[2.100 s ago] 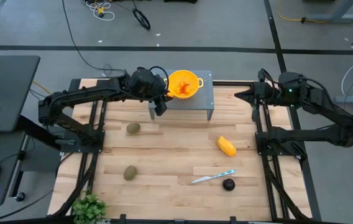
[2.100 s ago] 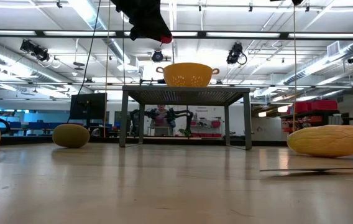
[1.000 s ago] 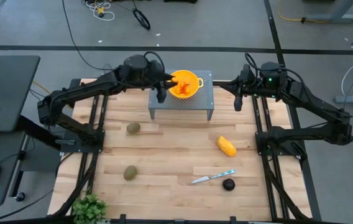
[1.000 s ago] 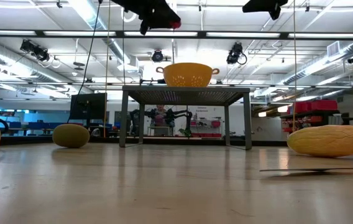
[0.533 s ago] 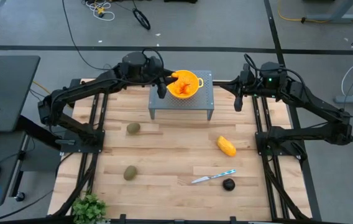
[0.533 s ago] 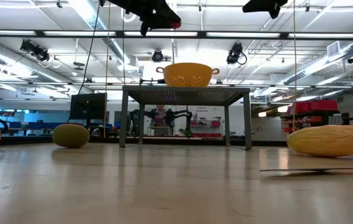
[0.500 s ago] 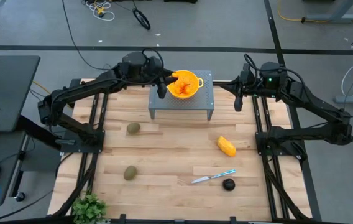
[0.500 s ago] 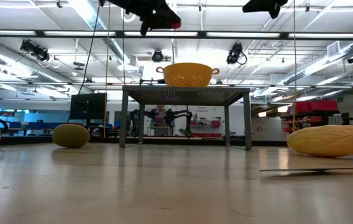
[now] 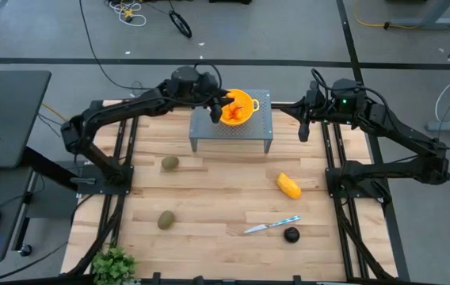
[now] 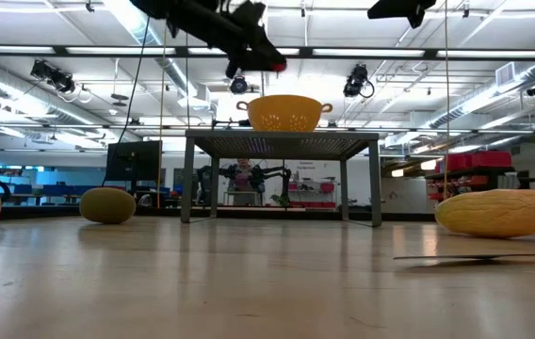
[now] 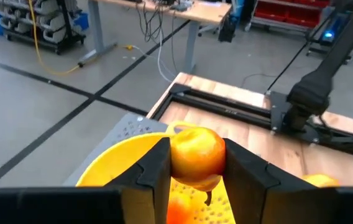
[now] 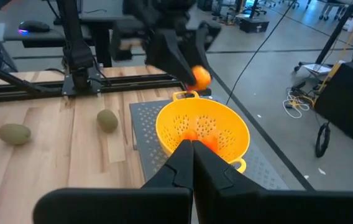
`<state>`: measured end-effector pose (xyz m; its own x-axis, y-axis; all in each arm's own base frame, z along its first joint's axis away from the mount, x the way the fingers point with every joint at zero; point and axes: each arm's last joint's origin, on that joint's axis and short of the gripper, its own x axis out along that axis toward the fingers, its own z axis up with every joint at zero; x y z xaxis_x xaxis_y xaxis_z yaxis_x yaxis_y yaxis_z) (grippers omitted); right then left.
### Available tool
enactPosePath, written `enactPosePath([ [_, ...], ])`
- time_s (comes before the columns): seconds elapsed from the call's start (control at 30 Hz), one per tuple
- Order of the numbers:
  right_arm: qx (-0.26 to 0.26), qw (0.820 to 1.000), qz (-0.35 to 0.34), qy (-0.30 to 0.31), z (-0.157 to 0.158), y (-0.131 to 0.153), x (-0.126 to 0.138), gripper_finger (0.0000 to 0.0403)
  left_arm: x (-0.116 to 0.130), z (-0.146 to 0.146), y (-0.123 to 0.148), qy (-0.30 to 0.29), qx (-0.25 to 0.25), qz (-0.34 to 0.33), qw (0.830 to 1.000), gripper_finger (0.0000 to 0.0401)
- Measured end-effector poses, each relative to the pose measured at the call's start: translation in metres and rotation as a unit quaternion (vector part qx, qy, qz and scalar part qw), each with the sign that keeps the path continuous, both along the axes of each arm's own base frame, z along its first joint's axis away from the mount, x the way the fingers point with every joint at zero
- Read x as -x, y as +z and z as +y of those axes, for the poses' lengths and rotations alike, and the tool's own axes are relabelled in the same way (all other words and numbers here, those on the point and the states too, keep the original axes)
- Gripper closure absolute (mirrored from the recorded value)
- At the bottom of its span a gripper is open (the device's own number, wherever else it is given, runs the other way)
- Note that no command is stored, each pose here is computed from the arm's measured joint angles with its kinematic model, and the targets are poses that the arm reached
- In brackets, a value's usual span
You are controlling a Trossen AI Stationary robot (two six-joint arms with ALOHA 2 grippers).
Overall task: Pick & Place Fruit
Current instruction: Put the yellow pear into the yellow strainer bowl on the shelf
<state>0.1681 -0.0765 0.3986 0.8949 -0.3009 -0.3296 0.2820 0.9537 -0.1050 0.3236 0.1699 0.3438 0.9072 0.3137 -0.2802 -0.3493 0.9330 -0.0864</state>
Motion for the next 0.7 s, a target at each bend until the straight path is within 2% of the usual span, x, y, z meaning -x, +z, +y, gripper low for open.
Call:
enactPosePath([
  [0.23,0.006,1.0,0.002,0.002,0.0,0.0,0.0,0.0402,-0.005,0.014,-0.018,-0.001,0.019,0.021,1.0,0.0275],
  [0.37,0.007,1.0,0.003,0.0,0.0,0.0,0.0,0.0402,-0.003,0.019,-0.017,0.009,0.009,0.02,1.0,0.0275],
  [0.57,0.016,1.0,0.006,0.002,0.0,0.0,0.0,0.0402,0.002,0.026,-0.019,0.065,-0.024,0.037,0.997,0.027],
  [0.7,0.022,1.0,0.008,0.005,0.0,0.0,0.0,0.0402,0.003,0.026,-0.023,0.069,-0.027,0.056,0.996,0.0276],
])
